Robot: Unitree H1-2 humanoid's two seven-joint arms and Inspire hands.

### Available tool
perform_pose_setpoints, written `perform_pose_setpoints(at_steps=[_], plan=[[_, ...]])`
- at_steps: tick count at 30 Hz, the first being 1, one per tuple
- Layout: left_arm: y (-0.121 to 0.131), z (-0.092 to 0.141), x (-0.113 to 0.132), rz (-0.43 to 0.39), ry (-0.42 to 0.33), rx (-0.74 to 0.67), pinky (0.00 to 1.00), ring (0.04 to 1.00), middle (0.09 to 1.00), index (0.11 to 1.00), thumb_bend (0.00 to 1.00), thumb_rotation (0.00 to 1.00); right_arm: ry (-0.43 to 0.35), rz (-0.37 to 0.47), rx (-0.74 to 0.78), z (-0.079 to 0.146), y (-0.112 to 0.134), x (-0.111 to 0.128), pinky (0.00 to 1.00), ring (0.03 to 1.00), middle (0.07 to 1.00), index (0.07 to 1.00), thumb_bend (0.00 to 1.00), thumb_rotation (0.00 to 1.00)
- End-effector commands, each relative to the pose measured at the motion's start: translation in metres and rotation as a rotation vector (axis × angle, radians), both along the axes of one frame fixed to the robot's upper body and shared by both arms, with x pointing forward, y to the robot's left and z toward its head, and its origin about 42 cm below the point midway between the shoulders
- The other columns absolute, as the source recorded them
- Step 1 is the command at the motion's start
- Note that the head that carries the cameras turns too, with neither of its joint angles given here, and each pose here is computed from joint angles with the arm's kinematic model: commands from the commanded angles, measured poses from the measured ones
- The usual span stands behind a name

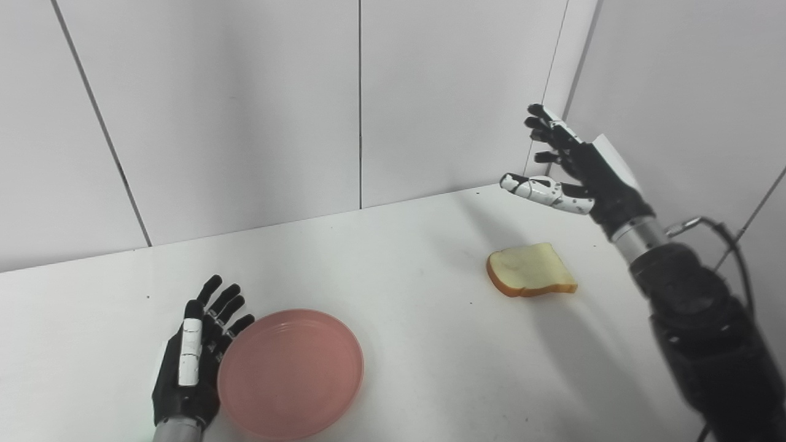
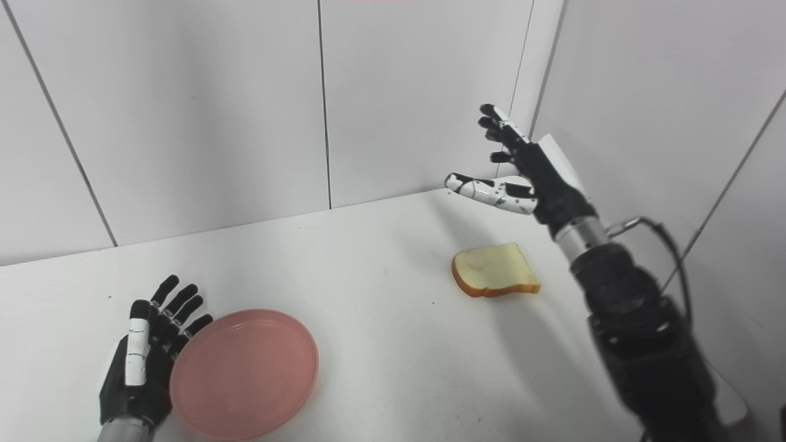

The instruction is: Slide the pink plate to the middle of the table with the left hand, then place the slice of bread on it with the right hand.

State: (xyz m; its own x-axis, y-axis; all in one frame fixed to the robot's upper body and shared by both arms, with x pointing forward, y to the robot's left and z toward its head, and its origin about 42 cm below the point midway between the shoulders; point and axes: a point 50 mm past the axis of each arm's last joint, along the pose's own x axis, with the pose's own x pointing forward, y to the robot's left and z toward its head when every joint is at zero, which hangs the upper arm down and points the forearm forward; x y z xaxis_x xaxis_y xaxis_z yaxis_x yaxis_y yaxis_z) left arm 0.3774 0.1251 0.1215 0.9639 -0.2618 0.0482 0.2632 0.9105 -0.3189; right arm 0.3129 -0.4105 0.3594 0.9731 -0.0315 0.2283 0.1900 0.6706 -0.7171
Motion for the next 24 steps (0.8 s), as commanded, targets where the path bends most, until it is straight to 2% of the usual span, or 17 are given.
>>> perform_pose_setpoints(at_steps=[1,4,8,11,16,24], plan=[[-0.003,-0.015,-0.006,-0.007,0.077,-0.004,0.75,0.865,0.832,0.865,0.86,0.79,0.002,0.004,-0.169,0.029,-0.011,0.006,0.89,0.991,0.987,1.000,1.00,0.46],[-0.003,-0.015,-0.005,-0.009,0.082,-0.009,0.75,0.860,0.827,0.863,0.86,0.80,0.070,0.012,-0.345,0.037,-0.023,0.014,0.89,0.973,0.966,0.995,1.00,0.43],[-0.004,-0.014,-0.005,-0.004,0.096,-0.020,0.76,0.855,0.823,0.860,0.87,0.78,0.186,0.022,-0.544,0.042,-0.026,0.019,0.99,0.985,0.976,0.982,1.00,0.46],[-0.004,-0.014,-0.005,-0.008,0.092,-0.019,0.76,0.854,0.821,0.863,0.88,0.78,0.325,0.044,-0.684,0.041,-0.028,0.028,1.00,0.980,0.973,0.981,1.00,0.47],[-0.004,-0.013,-0.006,-0.006,0.090,-0.023,0.75,0.861,0.824,0.870,0.87,0.80,0.499,0.049,-0.806,0.030,-0.027,0.047,1.00,0.977,0.969,0.959,1.00,0.39],[-0.002,-0.013,-0.006,-0.006,0.091,-0.017,0.75,0.856,0.814,0.865,0.86,0.80,0.609,0.046,-0.929,0.016,-0.025,0.069,1.00,1.000,0.985,0.926,1.00,0.34]])
